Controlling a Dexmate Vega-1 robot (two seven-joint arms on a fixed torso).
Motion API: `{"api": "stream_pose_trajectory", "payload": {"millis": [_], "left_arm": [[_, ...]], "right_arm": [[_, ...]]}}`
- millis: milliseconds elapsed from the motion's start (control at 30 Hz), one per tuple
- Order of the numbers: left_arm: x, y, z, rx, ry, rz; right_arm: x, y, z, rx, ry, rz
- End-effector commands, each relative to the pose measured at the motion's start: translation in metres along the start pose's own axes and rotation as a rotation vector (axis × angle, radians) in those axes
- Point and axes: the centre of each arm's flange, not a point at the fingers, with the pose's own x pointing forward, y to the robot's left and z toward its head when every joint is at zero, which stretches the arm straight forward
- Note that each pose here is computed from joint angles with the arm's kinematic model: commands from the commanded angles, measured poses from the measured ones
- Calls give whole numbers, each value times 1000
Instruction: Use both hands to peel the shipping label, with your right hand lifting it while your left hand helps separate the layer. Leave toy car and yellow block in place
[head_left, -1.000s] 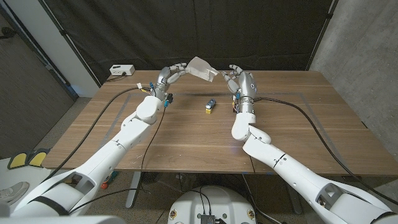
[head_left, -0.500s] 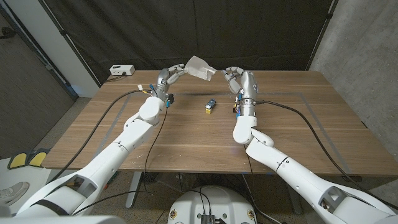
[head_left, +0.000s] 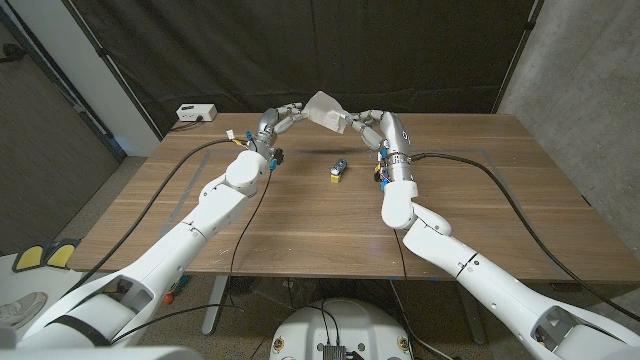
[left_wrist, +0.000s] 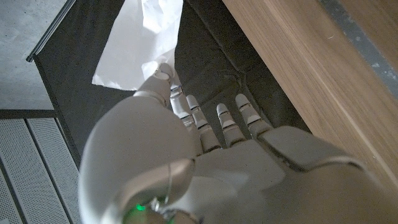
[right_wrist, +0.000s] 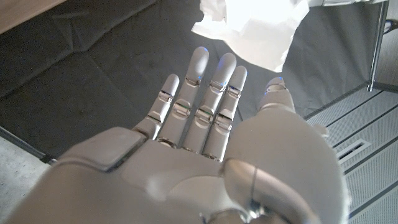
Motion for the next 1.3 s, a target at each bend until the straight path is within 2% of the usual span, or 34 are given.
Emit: {"api": "stream_pose_trajectory", "payload": {"millis": [33, 333, 667, 1033, 1300], "left_arm": [[2, -10, 7, 36, -11, -26], [0, -13, 8, 57, -23, -42], [0, -17, 12, 93, -46, -45], [-2, -22, 18, 203, -107, -30], [-2, -25, 21, 226, -133, -38]], "right_arm": [[3, -5, 13, -71, 76, 112], [3, -4, 24, -51, 154, 171], [4, 5, 36, -65, 153, 223], [10, 15, 44, -29, 176, 229], [17, 20, 49, 6, 194, 227]]}}
